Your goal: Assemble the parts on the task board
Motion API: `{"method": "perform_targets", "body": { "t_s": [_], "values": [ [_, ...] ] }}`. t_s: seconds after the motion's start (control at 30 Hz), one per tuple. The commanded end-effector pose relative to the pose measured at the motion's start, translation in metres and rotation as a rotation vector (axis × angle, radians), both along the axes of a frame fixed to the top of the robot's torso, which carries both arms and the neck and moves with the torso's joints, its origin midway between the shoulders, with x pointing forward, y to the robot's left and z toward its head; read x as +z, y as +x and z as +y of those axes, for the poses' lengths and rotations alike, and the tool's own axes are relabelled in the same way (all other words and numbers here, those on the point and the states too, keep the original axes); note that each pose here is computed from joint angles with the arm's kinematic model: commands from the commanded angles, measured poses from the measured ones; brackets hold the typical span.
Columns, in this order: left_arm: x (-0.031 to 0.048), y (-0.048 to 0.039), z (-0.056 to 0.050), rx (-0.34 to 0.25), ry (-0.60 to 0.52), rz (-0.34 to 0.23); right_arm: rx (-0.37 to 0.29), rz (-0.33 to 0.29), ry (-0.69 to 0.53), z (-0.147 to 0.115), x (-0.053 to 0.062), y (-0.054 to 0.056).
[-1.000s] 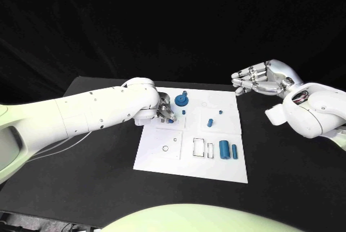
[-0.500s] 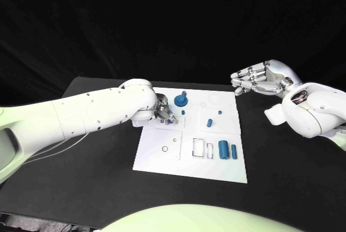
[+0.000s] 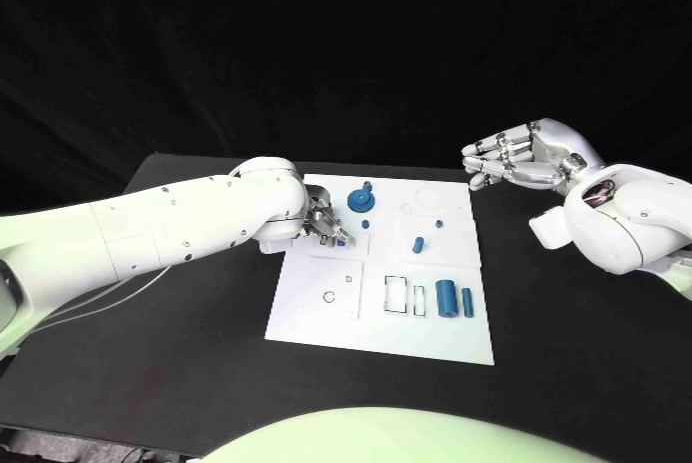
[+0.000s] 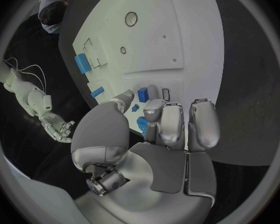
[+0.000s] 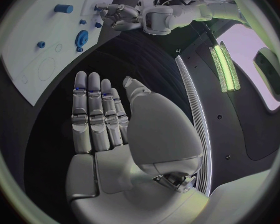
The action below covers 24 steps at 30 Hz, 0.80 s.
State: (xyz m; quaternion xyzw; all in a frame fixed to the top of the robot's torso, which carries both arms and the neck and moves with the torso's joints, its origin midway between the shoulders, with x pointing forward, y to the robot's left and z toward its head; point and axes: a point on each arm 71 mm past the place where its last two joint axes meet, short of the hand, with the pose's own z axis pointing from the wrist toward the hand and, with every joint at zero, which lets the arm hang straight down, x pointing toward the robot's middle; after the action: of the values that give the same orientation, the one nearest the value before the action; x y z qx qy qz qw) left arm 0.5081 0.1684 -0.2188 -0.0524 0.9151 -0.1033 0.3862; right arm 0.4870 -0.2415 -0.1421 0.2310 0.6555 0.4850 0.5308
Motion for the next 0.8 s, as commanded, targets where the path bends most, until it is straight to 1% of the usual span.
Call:
{"method": "perform_targets", "body": {
  "t_s": [0.03,0.13,0.17,0.23,0.3,0.4,0.47,0.5,0.63,0.67,0.7,0.8],
  "values": [
    [0.0046,-0.0004,0.000,0.011,-0.025,-0.013,0.004,0.012,0.006,0.000,-0.001,0.000],
    [0.0099,-0.0008,0.002,0.011,-0.040,-0.005,0.002,0.013,0.007,0.000,-0.001,0.001],
    [0.0131,-0.0004,0.003,0.011,-0.047,0.000,0.001,0.014,0.006,-0.001,-0.001,0.001],
    [0.0220,0.0027,0.008,0.015,-0.056,0.000,0.002,0.017,0.006,-0.001,-0.002,0.001],
    [0.0339,0.0091,0.015,0.025,-0.058,-0.011,0.002,0.019,0.005,-0.001,-0.002,0.002],
    [0.0527,0.0209,0.027,0.052,-0.058,-0.042,0.004,0.022,0.004,-0.001,-0.003,0.002],
    [0.0625,0.0293,0.034,0.079,-0.060,-0.068,0.004,0.023,0.003,0.000,-0.003,0.003],
    [0.0660,0.0333,0.037,0.090,-0.059,-0.079,0.005,0.023,0.003,0.000,-0.004,0.003],
    [0.0722,0.0454,0.045,0.119,-0.043,-0.109,0.009,0.022,0.004,0.002,-0.004,0.004],
    [0.0727,0.0494,0.047,0.127,-0.035,-0.117,0.011,0.022,0.005,0.003,-0.005,0.004],
    [0.0726,0.0515,0.048,0.130,-0.030,-0.120,0.012,0.022,0.005,0.004,-0.005,0.004],
    [0.0717,0.0555,0.049,0.137,-0.018,-0.128,0.013,0.023,0.005,0.004,-0.005,0.004]
  ]
}}
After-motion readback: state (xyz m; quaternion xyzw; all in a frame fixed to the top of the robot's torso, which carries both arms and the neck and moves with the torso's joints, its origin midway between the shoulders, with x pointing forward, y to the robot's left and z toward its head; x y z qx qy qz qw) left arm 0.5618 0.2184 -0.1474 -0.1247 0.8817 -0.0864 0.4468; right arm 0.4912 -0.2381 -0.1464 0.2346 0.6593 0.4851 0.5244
